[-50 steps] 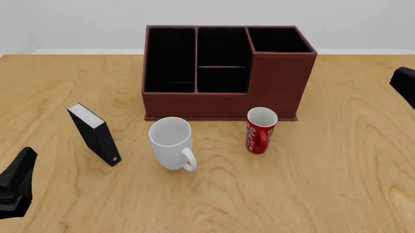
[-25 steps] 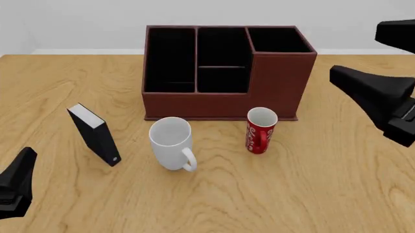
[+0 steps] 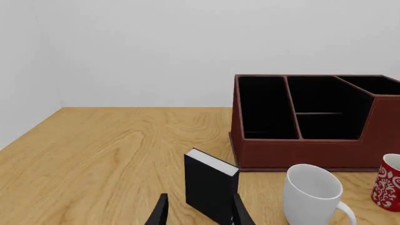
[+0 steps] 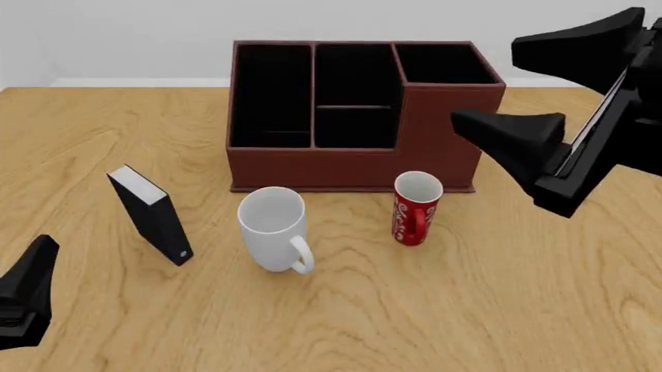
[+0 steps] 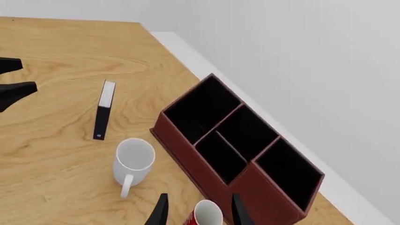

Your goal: Pick up the white mug and place it to the right of the caddy.

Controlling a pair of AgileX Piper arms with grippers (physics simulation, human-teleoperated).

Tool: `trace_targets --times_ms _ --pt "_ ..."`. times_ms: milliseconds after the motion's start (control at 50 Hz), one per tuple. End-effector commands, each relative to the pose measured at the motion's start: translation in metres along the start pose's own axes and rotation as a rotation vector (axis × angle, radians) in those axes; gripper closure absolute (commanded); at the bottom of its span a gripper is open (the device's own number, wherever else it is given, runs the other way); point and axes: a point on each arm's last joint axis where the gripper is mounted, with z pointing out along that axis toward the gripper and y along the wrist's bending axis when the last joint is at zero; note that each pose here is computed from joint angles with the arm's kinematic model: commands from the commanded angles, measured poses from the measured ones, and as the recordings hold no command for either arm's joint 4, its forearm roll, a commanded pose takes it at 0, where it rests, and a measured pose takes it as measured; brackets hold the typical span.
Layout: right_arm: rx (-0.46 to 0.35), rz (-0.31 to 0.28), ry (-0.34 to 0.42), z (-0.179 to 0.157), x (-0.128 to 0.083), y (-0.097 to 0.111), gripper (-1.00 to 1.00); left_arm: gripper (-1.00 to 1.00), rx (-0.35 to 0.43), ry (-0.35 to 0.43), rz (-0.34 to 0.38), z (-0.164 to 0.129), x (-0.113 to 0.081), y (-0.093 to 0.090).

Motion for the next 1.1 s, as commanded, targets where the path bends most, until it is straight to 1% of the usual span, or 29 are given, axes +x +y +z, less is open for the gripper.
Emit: trace_targets --times_ms 20,240,340,680,960,1100 --pt "-0.057 0.018 0.003 0.019 -0.004 0.008 -1.00 -1.00 0.000 0.000 0.000 0.000 0.000 0.000" --pt "-0.132 0.013 0.033 0.042 -0.001 0.024 -1.00 -1.00 0.000 0.000 0.000 0.000 0.000 0.000" --pt "-0.153 0.009 0.034 0.049 0.000 0.029 -1.00 -1.00 0.000 0.000 0.000 0.000 0.000 0.000" --pt "-0.217 0.025 0.054 0.067 0.005 0.048 -1.00 -1.00 0.000 0.000 0.000 0.000 0.000 0.000" --pt "-0.230 0.058 0.053 0.079 0.006 0.055 -1.00 -1.00 0.000 0.000 0.000 0.000 0.000 0.000" --pt "-0.225 0.089 0.055 0.085 0.009 0.056 -1.00 -1.00 0.000 0.000 0.000 0.000 0.000 0.000"
